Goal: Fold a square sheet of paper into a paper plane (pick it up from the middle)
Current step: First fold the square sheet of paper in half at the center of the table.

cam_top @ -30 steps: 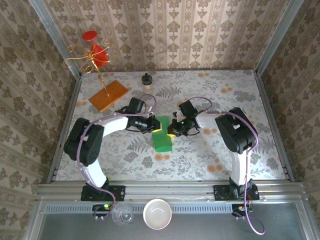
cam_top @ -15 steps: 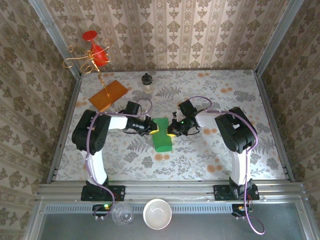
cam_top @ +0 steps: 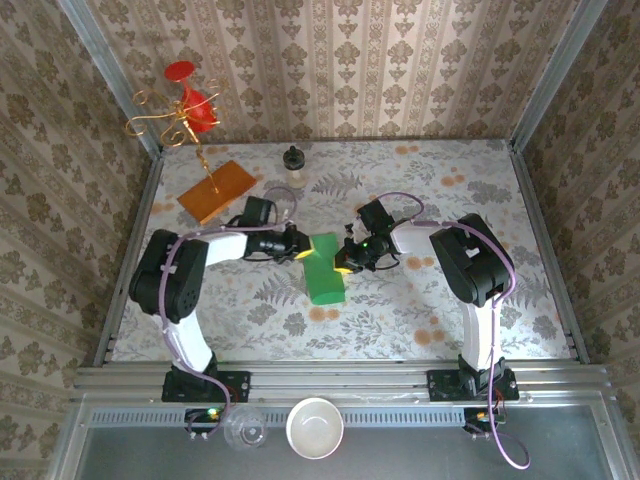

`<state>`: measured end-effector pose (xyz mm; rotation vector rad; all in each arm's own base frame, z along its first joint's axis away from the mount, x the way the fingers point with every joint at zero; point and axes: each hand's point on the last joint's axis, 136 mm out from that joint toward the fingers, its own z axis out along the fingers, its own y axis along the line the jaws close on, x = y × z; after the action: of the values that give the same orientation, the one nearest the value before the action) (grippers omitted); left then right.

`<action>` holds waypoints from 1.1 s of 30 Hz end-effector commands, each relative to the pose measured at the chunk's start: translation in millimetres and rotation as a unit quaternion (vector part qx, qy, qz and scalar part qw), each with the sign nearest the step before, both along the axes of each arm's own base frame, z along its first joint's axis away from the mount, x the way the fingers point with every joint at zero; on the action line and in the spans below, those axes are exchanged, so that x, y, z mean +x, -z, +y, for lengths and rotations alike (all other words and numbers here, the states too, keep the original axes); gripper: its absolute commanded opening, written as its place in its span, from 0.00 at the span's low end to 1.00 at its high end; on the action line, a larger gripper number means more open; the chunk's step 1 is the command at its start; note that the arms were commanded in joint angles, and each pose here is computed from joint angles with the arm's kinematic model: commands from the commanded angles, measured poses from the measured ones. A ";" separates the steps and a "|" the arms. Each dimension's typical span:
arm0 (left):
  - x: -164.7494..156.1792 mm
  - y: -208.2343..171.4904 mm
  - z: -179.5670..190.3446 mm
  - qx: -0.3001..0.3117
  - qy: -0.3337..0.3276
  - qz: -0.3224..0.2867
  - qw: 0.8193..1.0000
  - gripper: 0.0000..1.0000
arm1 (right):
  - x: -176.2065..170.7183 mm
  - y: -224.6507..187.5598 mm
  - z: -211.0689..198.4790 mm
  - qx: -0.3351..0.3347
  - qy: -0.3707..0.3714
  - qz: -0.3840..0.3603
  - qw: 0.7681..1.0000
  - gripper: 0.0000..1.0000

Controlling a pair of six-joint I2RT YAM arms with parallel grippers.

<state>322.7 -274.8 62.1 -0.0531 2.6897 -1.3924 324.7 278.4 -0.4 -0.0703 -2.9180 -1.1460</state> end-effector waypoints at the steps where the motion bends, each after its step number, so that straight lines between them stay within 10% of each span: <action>1: 9.1 9.4 -17.2 -0.004 0.002 0.015 1.000 0.13 | -82.2 114.4 -97.0 -0.248 0.022 0.153 0.956 0.06; 18: 32.0 63.1 75.9 0.053 -0.064 0.049 0.995 0.13 | -82.1 116.7 -99.6 -0.253 0.022 0.153 0.955 0.06; 33: 20.8 2.2 -5.6 0.000 0.005 -0.022 1.000 0.12 | -86.6 118.1 -102.9 -0.256 0.022 0.158 0.954 0.06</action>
<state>339.5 -273.6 73.3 0.0275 2.6185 -1.3890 324.6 278.2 -0.6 -0.0722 -2.9100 -1.1529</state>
